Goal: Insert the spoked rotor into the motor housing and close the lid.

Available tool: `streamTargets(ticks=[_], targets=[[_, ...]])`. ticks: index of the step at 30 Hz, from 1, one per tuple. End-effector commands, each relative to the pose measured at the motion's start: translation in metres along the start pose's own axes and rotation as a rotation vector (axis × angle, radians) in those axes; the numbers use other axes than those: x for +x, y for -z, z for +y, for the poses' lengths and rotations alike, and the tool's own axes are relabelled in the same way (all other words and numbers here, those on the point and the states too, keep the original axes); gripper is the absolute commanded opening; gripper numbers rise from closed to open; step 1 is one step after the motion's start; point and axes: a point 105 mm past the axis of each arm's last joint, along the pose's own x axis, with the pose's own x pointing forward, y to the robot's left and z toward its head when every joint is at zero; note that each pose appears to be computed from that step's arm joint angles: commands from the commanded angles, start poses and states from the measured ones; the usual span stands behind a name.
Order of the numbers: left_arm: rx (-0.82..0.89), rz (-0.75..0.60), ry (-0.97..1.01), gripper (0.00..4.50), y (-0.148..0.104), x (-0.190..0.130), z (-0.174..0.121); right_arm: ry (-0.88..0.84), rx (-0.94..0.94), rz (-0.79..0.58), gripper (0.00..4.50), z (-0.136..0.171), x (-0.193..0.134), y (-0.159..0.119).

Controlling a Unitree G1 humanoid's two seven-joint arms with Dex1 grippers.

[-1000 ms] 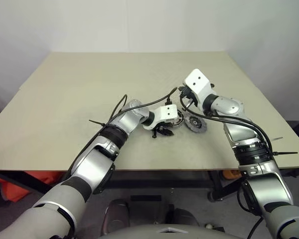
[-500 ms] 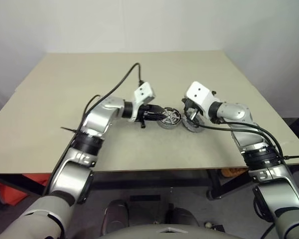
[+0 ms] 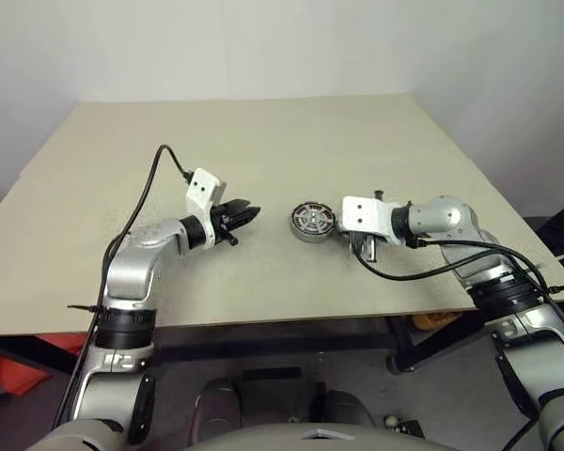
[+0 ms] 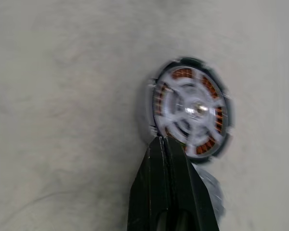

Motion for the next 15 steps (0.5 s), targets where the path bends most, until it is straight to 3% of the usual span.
streamTargets(ticks=[1, 4, 15], targets=[[0.033, -0.049, -0.026, 1.59, -0.016, -0.005, -0.001, 0.001, -0.075, -0.011, 0.37, -0.014, 0.001, -0.009], [0.019, -0.057, -0.049, 1.59, -0.015, -0.007, 0.002, 0.018, -0.125, 0.019, 1.17, -0.021, 0.010, -0.005], [-0.007, -0.047, -0.110, 1.59, -0.008, -0.012, 0.009, -0.025, -0.178, 0.042, 1.17, -0.019, 0.021, 0.004]])
